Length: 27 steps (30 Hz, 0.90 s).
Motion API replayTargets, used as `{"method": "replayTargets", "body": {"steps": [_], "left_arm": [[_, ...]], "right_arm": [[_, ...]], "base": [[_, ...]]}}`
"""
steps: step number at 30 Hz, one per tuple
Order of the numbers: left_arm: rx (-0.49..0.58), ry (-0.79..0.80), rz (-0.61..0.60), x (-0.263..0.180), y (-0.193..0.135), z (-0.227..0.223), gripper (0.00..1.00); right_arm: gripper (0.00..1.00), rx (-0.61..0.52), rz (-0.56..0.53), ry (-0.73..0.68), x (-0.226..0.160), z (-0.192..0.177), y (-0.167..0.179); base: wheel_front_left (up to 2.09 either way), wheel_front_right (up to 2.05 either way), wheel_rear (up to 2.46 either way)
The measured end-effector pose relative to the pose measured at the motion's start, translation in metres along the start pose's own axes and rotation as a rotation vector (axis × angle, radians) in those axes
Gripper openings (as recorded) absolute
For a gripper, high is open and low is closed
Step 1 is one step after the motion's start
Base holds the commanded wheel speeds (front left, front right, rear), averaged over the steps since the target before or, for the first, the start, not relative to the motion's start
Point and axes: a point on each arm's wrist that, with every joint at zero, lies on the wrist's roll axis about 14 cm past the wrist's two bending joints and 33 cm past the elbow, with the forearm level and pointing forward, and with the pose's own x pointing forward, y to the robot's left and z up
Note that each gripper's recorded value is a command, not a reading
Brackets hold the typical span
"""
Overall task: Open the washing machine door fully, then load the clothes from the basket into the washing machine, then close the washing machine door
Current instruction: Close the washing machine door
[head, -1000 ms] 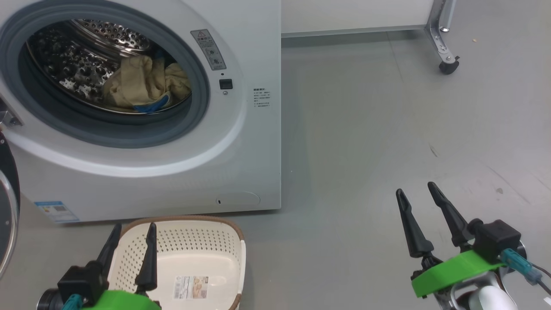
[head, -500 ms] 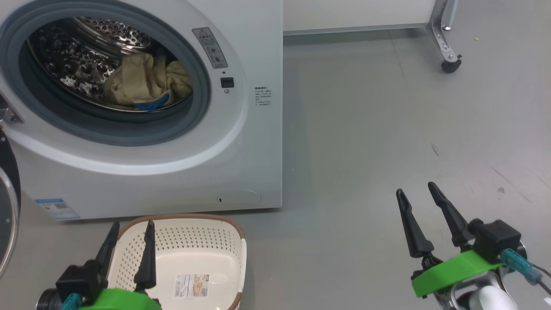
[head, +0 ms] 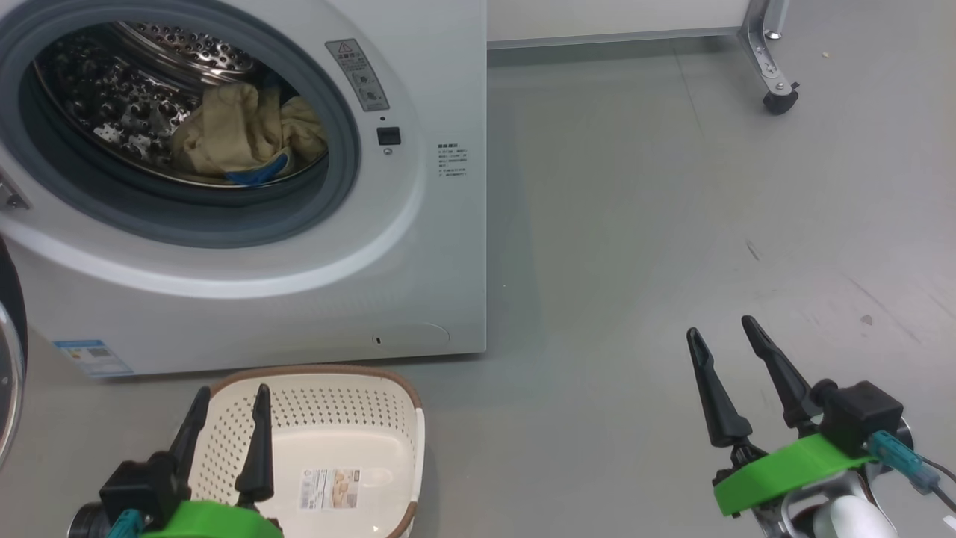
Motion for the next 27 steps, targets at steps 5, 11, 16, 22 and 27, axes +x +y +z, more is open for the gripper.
{"method": "replayTargets", "body": {"steps": [5, 11, 16, 22, 27], "left_arm": [[-0.009, 0.014, 0.011, -0.0005, 0.0023, -0.0044, 1.0], [-0.011, 0.018, 0.015, -0.001, 0.0035, -0.0056, 1.0], [-0.013, 0.017, 0.016, -0.0009, 0.0039, -0.0054, 1.0], [-0.014, 0.021, 0.028, -0.001, 0.0061, -0.0065, 1.0], [0.004, 0.025, 0.045, -0.0006, 0.0097, -0.008, 1.0]], "right_arm": [[1.0, 0.0, 0.0, 0.002, 0.0001, -0.0007, 0.0002], [1.0, 0.001, 0.005, 0.003, 0.0004, -0.0011, 0.0015], [1.0, 0.001, 0.008, 0.004, 0.001, -0.0013, 0.0026], [1.0, 0.003, 0.011, 0.01, 0.0014, -0.0033, 0.0035], [1.0, 0.009, 0.01, 0.019, 0.0027, -0.0067, 0.003]], "base": [[-0.16, 0.16, 0.0], [-0.89, 0.89, 0.0], [-1.64, 1.64, 0.0], [-2.12, 2.12, 0.0], [-1.84, 1.81, 0.03]]}}
